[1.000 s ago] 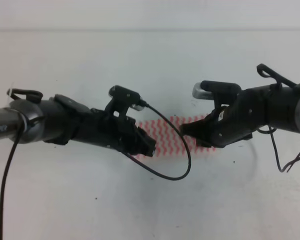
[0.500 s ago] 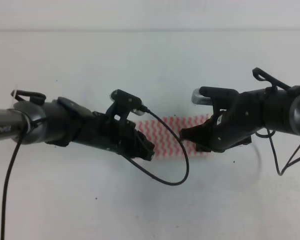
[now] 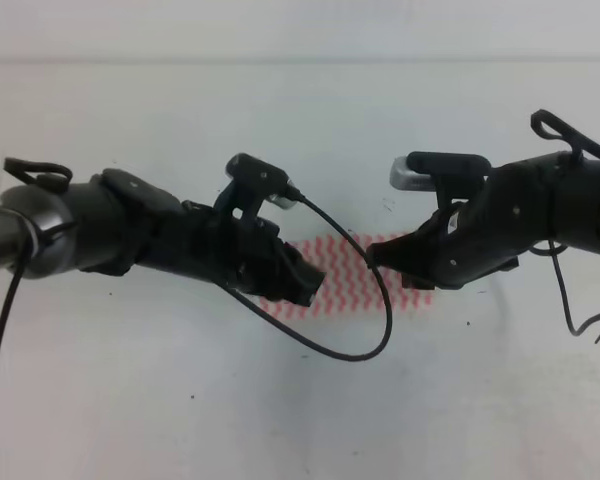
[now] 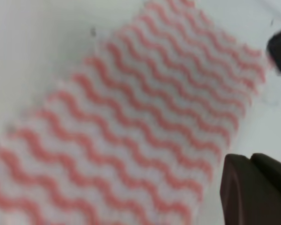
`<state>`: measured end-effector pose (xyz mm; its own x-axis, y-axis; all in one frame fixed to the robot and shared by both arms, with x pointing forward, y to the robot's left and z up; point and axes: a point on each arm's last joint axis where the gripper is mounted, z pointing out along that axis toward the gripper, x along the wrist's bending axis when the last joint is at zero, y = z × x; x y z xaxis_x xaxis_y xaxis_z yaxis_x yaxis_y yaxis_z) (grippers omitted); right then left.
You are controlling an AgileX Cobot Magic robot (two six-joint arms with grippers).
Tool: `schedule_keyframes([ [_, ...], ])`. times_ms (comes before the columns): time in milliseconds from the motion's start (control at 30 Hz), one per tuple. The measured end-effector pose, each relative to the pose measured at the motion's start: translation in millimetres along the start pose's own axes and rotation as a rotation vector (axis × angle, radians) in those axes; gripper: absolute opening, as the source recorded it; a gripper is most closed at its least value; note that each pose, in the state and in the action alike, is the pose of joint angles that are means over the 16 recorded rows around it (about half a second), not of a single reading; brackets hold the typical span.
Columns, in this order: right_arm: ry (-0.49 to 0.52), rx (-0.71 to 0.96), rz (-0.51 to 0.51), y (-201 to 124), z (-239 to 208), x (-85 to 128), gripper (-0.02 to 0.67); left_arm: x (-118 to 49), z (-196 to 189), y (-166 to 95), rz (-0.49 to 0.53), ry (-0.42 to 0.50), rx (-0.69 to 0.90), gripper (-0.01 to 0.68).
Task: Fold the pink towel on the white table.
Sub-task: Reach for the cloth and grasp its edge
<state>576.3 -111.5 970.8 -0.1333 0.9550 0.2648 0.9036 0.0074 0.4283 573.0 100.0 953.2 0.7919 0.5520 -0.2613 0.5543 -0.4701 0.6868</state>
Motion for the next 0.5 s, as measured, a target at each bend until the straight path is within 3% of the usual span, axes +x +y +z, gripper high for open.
schedule_keyframes([
  [500, -0.01, 0.007, -0.008, -0.4, -1.6, -1.5, -0.018, 6.1, 8.7, -9.3, -0.017, 0.02, 0.083, -0.005],
])
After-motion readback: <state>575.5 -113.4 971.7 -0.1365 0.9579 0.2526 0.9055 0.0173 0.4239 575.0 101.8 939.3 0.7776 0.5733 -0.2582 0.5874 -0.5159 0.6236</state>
